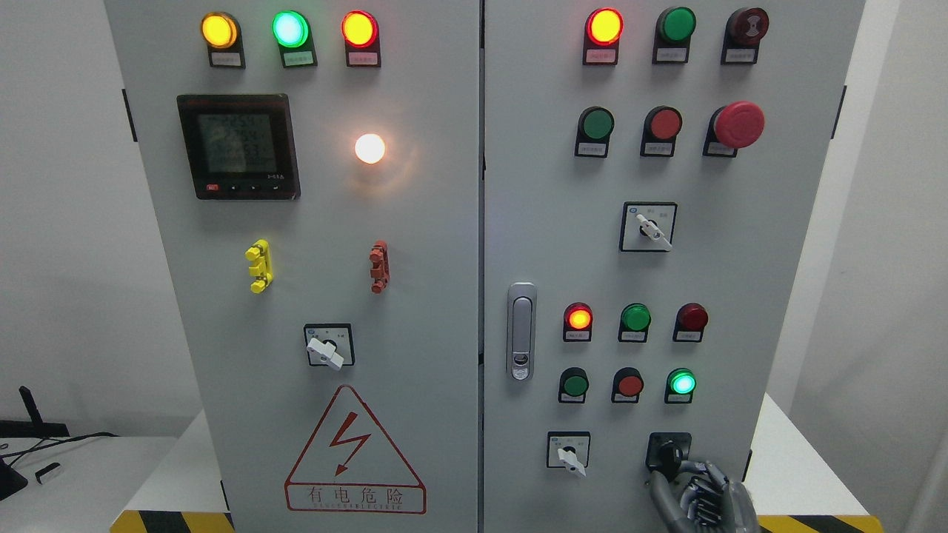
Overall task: Trip black knob to open circuit
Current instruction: 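Keep the right hand on the turned black knob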
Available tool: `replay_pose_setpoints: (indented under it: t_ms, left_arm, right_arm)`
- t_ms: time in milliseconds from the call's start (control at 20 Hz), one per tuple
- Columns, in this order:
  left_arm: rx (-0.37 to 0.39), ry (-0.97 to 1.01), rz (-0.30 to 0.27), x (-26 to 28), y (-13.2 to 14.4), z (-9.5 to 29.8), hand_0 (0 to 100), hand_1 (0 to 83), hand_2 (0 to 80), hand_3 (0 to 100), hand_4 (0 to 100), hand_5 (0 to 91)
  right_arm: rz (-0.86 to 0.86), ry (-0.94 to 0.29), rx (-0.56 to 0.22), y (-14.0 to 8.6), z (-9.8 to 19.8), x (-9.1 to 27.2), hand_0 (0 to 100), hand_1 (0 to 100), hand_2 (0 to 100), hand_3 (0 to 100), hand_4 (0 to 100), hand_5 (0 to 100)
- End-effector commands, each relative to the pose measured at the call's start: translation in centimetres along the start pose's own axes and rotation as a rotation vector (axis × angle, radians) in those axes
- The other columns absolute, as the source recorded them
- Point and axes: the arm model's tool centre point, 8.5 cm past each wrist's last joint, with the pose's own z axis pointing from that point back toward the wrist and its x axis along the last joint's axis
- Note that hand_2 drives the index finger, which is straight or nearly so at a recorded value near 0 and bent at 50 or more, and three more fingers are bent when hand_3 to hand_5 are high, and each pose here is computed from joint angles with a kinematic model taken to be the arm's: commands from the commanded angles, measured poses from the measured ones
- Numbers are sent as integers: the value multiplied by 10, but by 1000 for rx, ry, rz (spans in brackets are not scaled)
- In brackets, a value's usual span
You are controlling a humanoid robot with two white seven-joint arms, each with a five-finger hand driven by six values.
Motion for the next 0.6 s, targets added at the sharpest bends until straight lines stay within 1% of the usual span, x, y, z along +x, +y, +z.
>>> replay_pose_setpoints:
  t_ms: [0,551]
  left_arm:
    - [2,0,4,0,1,0,120,389,0,0,0,0]
    - [2,0,4,0,1,0,120,389,0,0,0,0]
  right_arm:
    - [2,7,-15,-6,0,-2,393,687,482,903,997,1000]
    - [1,1,-14,-6,0,-1,393,688,493,901,996,1000]
